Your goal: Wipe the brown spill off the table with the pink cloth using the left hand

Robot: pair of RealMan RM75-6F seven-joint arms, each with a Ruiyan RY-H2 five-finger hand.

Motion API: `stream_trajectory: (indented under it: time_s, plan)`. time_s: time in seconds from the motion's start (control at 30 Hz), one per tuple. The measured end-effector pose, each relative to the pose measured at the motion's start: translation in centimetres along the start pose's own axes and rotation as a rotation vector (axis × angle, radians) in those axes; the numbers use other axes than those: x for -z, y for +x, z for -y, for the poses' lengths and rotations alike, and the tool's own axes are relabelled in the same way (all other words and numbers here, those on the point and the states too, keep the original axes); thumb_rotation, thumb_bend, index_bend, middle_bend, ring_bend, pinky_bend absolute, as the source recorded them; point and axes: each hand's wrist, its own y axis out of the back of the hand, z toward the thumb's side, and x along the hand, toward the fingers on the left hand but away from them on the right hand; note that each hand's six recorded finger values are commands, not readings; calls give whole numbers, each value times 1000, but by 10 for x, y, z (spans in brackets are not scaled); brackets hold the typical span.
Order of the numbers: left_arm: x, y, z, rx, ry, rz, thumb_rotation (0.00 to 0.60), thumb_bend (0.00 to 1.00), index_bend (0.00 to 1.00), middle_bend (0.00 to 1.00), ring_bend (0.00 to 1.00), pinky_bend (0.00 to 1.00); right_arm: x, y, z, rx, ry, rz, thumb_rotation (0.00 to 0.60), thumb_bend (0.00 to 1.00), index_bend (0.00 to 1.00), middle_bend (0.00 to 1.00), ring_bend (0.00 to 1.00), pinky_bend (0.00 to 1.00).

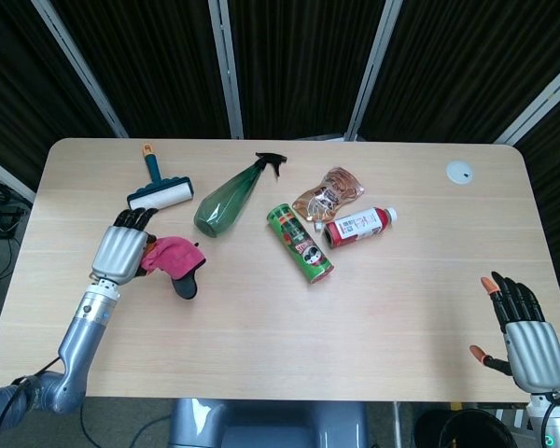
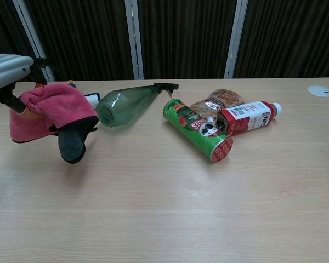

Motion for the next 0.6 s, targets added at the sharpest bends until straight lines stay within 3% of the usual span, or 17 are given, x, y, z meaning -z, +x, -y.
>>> stream_trajectory:
  time_s: [0.27, 0.6]
  plan:
    - [17, -12, -8, 8, 34, -17, 600, 0, 138, 0, 0, 0, 0, -1, 1, -3, 2, -1, 600, 0, 0, 0, 0, 70]
    - [50, -30, -13, 91, 43, -82, 600, 0, 118, 0, 0, 0, -1, -1, 3, -10, 10, 0, 600, 0, 0, 0, 0, 70]
